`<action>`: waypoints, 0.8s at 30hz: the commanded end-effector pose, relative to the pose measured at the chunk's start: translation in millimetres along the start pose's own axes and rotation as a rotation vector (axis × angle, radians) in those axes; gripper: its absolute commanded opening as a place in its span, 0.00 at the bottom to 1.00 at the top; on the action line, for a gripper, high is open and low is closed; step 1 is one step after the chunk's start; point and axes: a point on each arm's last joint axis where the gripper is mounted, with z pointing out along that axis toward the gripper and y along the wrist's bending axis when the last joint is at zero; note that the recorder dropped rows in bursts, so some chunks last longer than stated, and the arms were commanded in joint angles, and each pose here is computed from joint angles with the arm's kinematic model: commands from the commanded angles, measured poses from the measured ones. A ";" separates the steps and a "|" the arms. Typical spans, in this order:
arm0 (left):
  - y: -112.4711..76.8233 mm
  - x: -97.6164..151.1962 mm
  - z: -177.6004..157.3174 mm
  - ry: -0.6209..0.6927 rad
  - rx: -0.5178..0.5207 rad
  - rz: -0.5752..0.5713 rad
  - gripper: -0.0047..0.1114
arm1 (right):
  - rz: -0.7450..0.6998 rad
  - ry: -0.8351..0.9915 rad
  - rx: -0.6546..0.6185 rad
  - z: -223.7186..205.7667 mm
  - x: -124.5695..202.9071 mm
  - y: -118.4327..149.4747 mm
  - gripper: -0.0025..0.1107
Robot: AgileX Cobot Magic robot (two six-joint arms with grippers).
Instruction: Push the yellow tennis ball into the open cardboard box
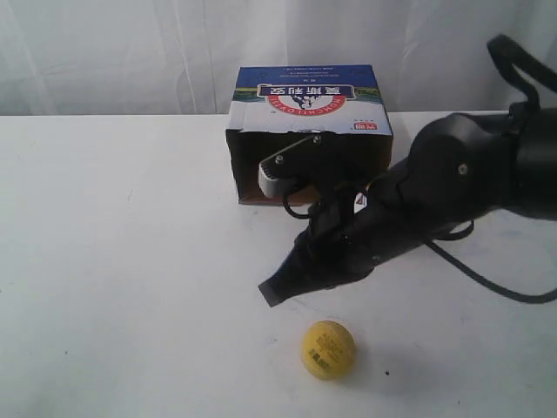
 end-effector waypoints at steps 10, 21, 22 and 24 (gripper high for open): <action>-0.3 2.4 0.3 0.013 0.003 0.007 0.04 | 0.005 0.223 -0.035 1.9 12.0 3.3 0.02; -0.3 2.4 0.3 0.013 0.003 0.007 0.04 | 0.026 0.363 -0.041 43.0 26.5 -2.1 0.02; -0.3 2.4 0.3 0.013 0.003 0.007 0.04 | 0.028 0.369 -0.041 45.2 27.2 -2.4 0.02; -0.3 2.4 0.3 0.013 0.003 0.007 0.04 | 0.028 0.369 -0.041 45.9 27.3 -2.6 0.02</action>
